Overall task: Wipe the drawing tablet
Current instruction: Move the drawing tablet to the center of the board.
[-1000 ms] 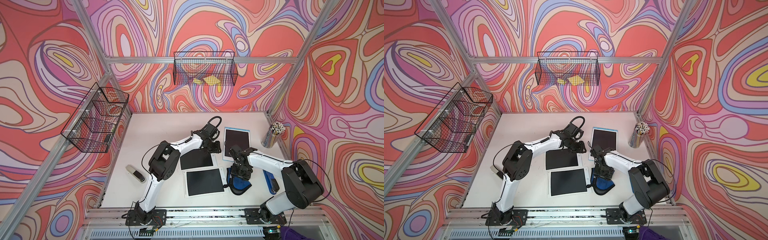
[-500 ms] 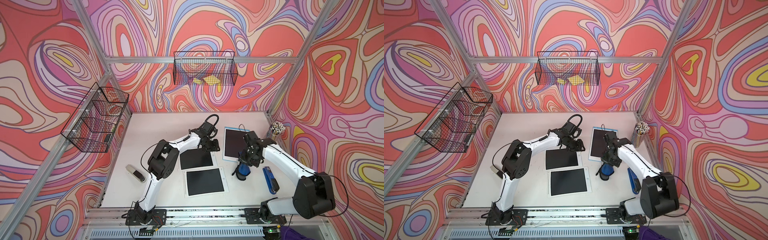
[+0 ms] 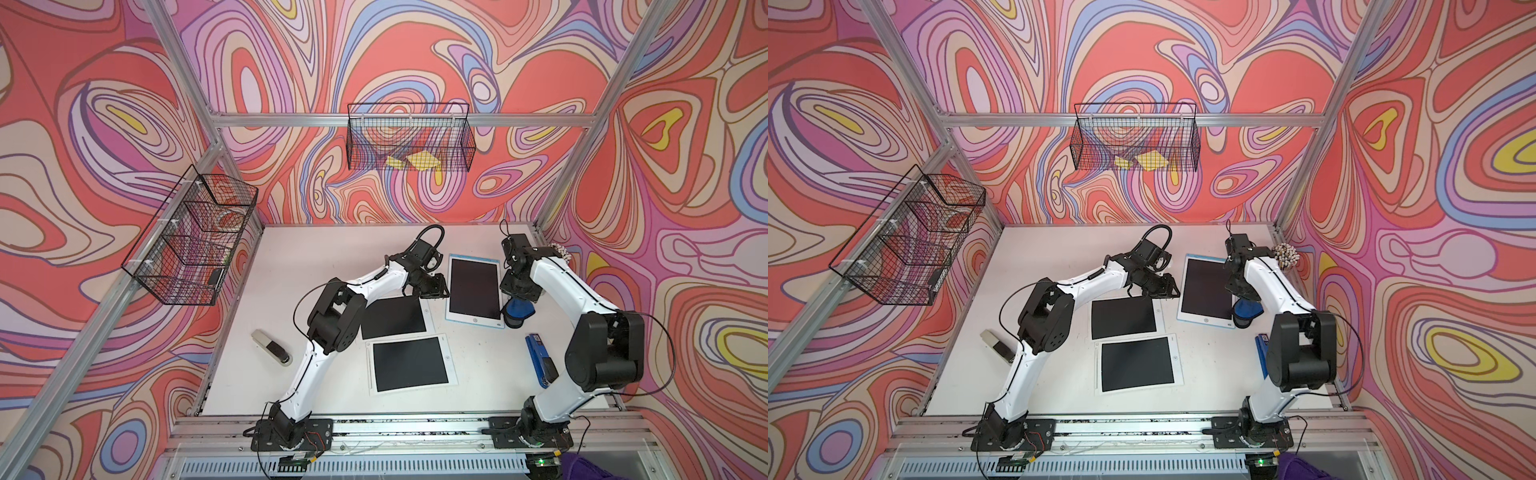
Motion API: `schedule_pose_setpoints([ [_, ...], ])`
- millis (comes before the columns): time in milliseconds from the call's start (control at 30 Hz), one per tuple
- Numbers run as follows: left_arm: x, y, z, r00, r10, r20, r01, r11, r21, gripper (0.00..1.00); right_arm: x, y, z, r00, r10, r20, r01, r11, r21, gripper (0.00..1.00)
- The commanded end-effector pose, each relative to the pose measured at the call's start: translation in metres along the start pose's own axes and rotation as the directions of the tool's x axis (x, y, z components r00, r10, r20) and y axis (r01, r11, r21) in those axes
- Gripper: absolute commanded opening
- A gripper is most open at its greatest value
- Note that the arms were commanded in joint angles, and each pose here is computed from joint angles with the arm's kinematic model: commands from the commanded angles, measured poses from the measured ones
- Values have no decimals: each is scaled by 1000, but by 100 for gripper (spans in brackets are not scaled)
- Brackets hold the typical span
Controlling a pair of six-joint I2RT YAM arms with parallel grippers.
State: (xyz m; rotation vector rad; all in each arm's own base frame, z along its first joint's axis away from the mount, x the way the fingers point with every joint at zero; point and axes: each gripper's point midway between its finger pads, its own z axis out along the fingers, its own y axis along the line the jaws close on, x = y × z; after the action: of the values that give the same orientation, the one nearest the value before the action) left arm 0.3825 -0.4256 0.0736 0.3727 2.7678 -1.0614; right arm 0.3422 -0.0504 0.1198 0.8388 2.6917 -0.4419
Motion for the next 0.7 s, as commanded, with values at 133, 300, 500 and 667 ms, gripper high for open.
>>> schedule_pose_setpoints([
  [133,2,11,13,999,-5,-35,4,999,-36,41,-2,7,55,993,-98,-67,106,986,126,0],
  [300,-3,18,22,999,-11,-42,9,998,-60,41,13,33,93,978,-135,-161,148,986,73,0],
  [500,-6,27,28,999,-18,-51,13,996,-94,42,26,47,112,969,-128,-211,130,992,-7,0],
  [667,-8,40,35,998,-30,-61,23,992,-122,44,39,67,117,956,-147,-252,116,984,-137,0],
])
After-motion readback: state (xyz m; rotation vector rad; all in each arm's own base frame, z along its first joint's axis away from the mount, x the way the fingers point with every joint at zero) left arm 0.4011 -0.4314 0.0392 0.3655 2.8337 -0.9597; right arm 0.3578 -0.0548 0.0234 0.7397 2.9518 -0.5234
